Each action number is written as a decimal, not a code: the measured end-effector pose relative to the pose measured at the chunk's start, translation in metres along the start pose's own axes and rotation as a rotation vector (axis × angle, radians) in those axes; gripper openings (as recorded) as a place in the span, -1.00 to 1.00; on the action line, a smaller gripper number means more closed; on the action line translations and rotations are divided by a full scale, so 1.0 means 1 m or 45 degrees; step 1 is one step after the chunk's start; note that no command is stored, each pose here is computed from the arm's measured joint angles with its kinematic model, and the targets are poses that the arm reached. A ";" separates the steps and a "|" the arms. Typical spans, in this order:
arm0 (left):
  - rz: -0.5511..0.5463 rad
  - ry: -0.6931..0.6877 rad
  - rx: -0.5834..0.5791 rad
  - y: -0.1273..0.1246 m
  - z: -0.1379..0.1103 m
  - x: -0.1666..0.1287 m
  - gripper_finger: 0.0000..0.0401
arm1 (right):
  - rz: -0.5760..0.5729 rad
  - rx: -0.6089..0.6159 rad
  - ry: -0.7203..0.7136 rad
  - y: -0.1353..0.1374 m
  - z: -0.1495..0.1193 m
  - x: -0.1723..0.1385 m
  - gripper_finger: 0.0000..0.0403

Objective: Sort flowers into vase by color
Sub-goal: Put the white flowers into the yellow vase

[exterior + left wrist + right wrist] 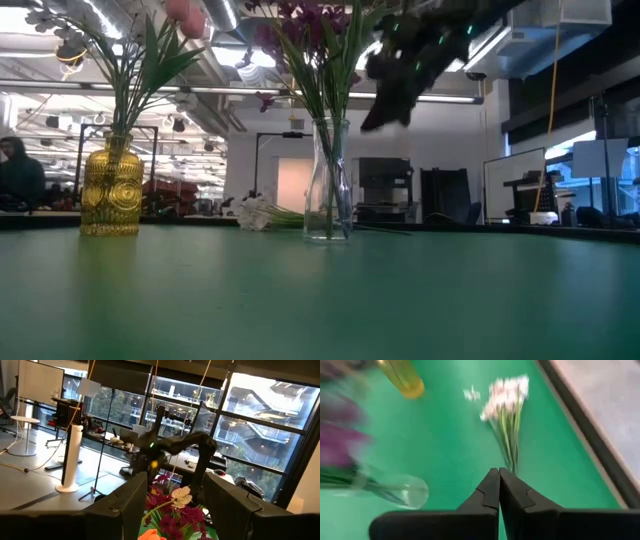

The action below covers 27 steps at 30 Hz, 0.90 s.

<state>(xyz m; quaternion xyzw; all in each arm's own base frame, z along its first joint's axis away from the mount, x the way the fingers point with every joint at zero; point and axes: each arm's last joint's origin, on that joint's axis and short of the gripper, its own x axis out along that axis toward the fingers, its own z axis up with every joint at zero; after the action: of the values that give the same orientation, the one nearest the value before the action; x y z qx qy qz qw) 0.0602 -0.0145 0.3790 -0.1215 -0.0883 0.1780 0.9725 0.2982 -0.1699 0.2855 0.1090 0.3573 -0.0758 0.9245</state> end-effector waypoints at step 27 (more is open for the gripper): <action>-0.003 0.060 0.069 0.000 -0.007 0.000 -0.05 | -0.095 -0.064 0.090 -0.031 -0.057 0.143 0.29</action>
<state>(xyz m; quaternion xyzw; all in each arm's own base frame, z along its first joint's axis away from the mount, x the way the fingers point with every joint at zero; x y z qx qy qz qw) 0.0623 -0.0162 0.3721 -0.0990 -0.0607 0.1762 0.9775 0.3593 -0.1938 0.1431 0.0750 0.3952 -0.0973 0.9103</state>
